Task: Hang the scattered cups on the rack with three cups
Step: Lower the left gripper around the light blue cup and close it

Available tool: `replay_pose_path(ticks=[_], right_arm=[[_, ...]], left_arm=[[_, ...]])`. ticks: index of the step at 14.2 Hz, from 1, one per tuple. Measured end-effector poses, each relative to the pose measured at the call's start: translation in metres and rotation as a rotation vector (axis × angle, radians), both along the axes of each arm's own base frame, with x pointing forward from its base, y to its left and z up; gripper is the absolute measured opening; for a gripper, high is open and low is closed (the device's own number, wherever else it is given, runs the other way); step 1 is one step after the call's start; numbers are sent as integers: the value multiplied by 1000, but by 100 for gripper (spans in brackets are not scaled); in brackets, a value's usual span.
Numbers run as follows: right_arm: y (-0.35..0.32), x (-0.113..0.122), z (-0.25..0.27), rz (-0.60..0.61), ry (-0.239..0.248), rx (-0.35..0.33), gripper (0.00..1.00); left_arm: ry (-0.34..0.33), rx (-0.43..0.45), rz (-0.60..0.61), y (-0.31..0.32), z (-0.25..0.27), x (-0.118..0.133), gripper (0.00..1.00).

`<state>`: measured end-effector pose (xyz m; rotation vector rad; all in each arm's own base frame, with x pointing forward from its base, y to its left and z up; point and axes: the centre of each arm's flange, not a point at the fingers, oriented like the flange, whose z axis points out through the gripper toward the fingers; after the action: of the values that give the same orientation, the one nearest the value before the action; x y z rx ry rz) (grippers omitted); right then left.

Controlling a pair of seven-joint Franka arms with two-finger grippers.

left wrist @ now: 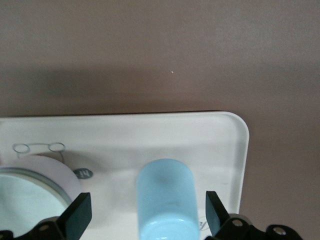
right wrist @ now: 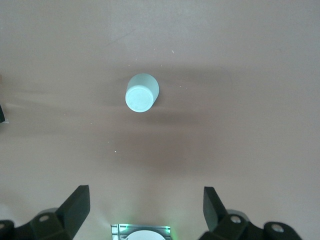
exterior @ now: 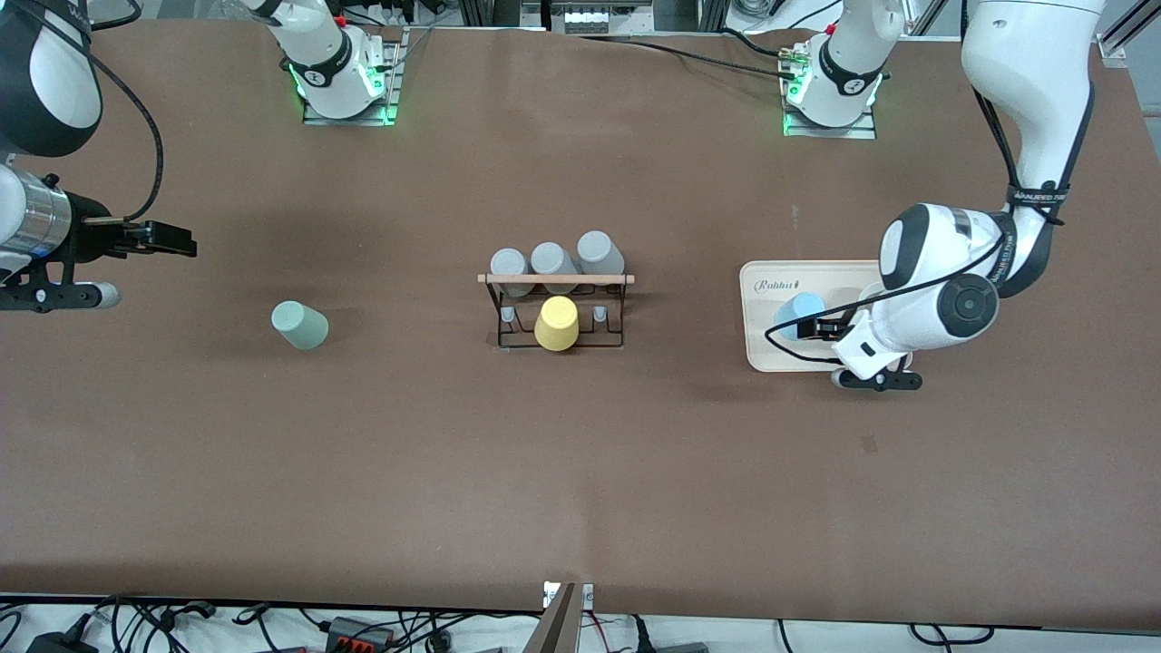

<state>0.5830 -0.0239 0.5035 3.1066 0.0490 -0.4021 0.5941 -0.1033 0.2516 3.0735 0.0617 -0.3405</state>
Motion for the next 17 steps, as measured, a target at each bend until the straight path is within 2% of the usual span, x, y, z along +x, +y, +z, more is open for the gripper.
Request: replay_pose_path(ticks=[3, 10, 13, 17], right_arm=[[0, -1, -2, 0, 5, 0, 100], [0, -3, -4, 0, 11, 0, 100], [0, -3, -4, 0, 12, 0, 100], [1, -3, -5, 1, 14, 0, 100]], left_arm=[[16, 19, 22, -23, -1, -14, 100], [50, 39, 28, -16, -5, -43, 100], [21, 34, 30, -15, -18, -50, 100], [32, 36, 31, -14, -33, -59, 100]])
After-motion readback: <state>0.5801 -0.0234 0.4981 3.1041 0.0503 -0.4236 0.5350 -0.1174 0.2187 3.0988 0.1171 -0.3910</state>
